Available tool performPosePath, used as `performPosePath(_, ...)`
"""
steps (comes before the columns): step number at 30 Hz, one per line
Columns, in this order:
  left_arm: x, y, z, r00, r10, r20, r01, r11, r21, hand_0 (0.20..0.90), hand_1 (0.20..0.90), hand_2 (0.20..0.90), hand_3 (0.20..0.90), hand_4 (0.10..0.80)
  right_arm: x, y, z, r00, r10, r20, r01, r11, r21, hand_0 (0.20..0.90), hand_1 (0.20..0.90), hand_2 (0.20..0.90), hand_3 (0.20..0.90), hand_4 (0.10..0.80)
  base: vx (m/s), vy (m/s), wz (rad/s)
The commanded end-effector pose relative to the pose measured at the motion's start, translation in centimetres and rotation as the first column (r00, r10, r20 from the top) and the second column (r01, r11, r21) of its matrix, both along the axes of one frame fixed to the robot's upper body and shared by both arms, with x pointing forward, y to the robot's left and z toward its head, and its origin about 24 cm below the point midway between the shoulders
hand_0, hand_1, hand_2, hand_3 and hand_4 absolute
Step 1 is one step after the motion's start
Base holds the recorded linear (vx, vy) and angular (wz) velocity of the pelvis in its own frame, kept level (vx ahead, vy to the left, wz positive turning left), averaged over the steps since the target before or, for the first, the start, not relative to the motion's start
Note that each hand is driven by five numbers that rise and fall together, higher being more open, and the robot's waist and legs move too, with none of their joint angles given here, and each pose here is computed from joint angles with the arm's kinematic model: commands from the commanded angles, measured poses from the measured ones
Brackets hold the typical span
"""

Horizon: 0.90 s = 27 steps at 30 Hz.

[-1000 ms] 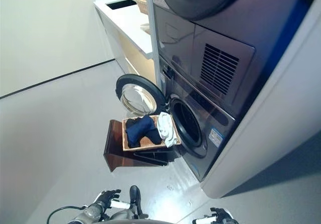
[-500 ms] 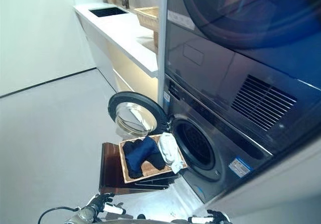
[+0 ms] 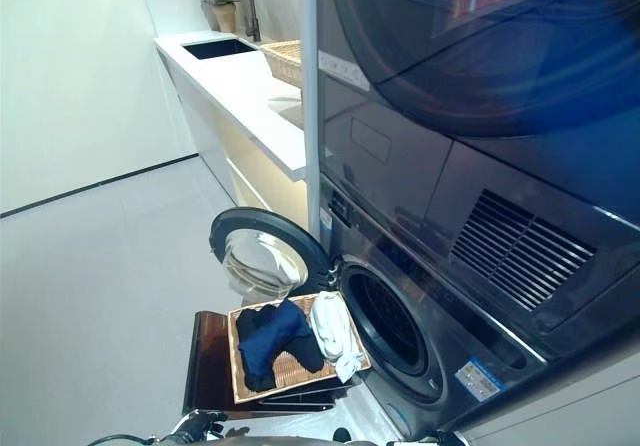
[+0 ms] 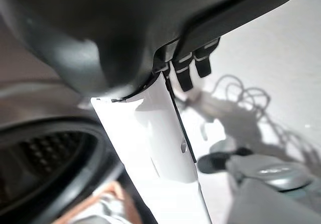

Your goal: Pick up the clothes and place them into the washing machine

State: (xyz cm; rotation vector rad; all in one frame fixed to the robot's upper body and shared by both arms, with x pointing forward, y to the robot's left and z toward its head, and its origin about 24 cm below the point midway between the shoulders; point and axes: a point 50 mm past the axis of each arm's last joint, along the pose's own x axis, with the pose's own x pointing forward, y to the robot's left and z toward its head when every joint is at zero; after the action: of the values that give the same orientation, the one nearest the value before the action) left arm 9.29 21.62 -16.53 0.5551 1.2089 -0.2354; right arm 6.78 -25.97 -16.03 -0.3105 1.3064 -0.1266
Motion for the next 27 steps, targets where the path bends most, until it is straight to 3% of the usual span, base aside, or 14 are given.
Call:
performPosePath(1, 3.4, -0.2, 1.0, 0.993, -0.017, 0.117, 0.017, 1.000, 0.002, 0.900, 0.900, 0.900, 0.900, 0.800, 3.1, -2.1, 1.4, 0.994, 0.039, 0.100, -0.031, 0.996, -0.089, 0.900, 0.900, 0.900, 0.900, 0.800, 0.013, -0.040, 0.01)
performPosePath(3, 4.0, 0.1, 1.2, 0.987, 0.013, 0.158, -0.014, 1.000, 0.005, 0.900, 0.900, 0.900, 0.900, 0.800, 5.0, -1.9, 1.9, 0.986, 0.051, 0.161, -0.037, 0.996, -0.086, 0.900, 0.900, 0.900, 0.900, 0.800, 0.113, 0.026, -0.11)
performPosePath(7, 2.5, 0.3, 0.8, 0.992, 0.027, 0.125, -0.030, 0.999, 0.022, 0.900, 0.900, 0.900, 0.900, 0.800, 6.5, -1.7, 2.4, 0.970, 0.014, 0.244, 0.002, 0.998, -0.064, 0.900, 0.900, 0.900, 0.900, 0.800, 0.265, 0.157, -0.55)
performPosePath(15, 2.5, -0.3, 0.7, 0.992, -0.055, 0.114, 0.054, 0.998, 0.014, 0.900, 0.900, 0.900, 0.900, 0.800, 6.9, -1.6, 2.5, 0.963, -0.041, 0.268, 0.054, 0.998, -0.039, 0.900, 0.900, 0.900, 0.900, 0.800, 0.211, 0.198, -0.14)
performPosePath(21, 3.9, 1.7, 1.6, 0.987, -0.045, 0.155, 0.035, 0.997, 0.067, 0.900, 0.900, 0.900, 0.900, 0.800, 10.3, -0.9, 3.6, 0.937, 0.003, 0.348, 0.009, 0.999, -0.031, 0.900, 0.900, 0.900, 0.900, 0.800, 0.166, 0.225, -0.22)
performPosePath(27, 3.3, 2.7, 1.6, 0.990, 0.003, 0.142, -0.015, 0.996, 0.085, 0.900, 0.900, 0.900, 0.900, 0.800, 10.5, -1.3, 3.8, 0.941, 0.032, 0.337, -0.010, 0.998, -0.069, 0.900, 0.900, 0.900, 0.900, 0.800, 0.192, -0.022, -0.16)
